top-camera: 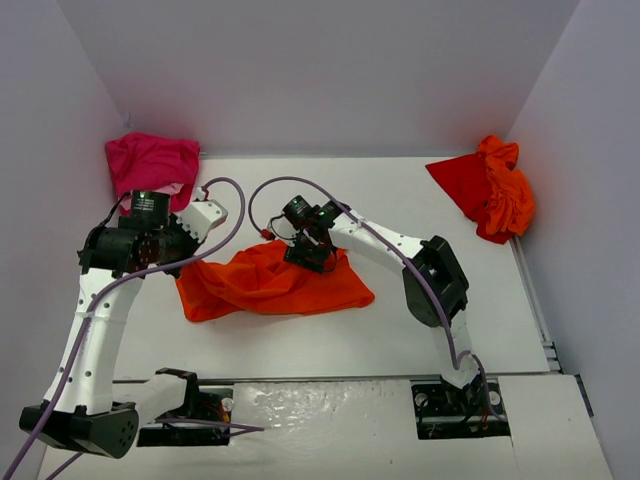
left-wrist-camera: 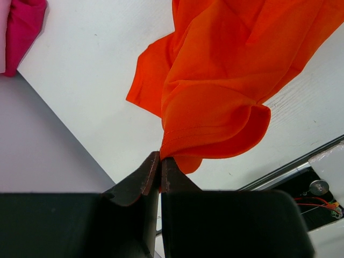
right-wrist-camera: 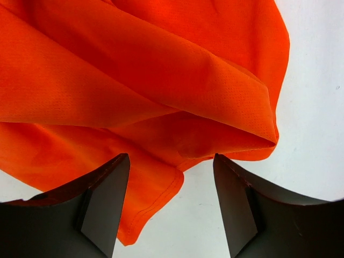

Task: Fold and stack the t-shirts
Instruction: Flatten out the tshirt

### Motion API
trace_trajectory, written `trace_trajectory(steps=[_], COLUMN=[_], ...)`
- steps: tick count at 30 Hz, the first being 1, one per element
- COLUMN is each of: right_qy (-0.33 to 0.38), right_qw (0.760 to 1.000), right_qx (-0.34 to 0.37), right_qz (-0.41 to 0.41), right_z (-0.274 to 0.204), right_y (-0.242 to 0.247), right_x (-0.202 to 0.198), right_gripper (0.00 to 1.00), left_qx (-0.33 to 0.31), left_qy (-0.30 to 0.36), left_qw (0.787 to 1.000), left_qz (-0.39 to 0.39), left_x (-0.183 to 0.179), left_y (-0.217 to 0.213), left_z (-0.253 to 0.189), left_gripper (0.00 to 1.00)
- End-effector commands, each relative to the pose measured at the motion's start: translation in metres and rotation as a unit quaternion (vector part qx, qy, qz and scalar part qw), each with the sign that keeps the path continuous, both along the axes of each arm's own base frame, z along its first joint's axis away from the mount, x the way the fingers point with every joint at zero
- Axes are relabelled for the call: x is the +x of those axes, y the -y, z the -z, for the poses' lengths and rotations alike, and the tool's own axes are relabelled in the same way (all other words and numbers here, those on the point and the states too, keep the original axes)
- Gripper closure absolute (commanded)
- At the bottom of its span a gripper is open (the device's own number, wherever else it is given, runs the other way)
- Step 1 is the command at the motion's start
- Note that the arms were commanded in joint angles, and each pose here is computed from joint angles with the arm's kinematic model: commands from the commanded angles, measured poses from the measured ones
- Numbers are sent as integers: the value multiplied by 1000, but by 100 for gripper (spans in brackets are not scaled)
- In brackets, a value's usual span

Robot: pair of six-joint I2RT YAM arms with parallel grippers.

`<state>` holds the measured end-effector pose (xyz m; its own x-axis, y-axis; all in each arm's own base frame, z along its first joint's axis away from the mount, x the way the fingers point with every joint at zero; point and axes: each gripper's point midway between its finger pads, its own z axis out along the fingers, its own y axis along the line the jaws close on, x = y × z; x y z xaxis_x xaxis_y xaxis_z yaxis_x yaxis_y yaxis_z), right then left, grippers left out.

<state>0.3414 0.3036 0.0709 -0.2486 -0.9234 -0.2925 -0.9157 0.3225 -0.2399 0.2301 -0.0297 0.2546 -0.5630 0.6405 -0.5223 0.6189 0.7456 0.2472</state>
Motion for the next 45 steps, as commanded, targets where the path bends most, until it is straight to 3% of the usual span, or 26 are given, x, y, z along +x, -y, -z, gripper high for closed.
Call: trace_trajectory(steps=[1,11,17,23,29,32,34,45], right_qy=[19,57,115,141,155,170,180,240], right_qw=[999,991,976,971,969,966,964,951], right_qx=[-16,-5,1,-30,-51,-61,-63,-64], right_qz=[44,125,185,191,186,186,186,185], right_z=[7,22,23,37,43,38,33,-37], right_y=[10,6,1,1,7,13,15,43], right_x=[11,32,51,50,50,53,55,65], right_gripper=[40,40,40,42,62,89,99,100], left_qx=[-4,3,9,15,22,23,23,25], left_qy=[39,36,34,30,31,32,33,78], left_qw=[999,999,999,999,999,999,999,996], left_qz=[0,-2,-5,-6,-6,-5,-5,-24], left_x=[10,12,10,8,10,11,11,21], left_y=[2,-1,-3,-5,-7,-7,-7,-12], left_z=[-12,-7,-4,0,0,0,0,-23], left_gripper=[100,100,100,100,100,100,100,100])
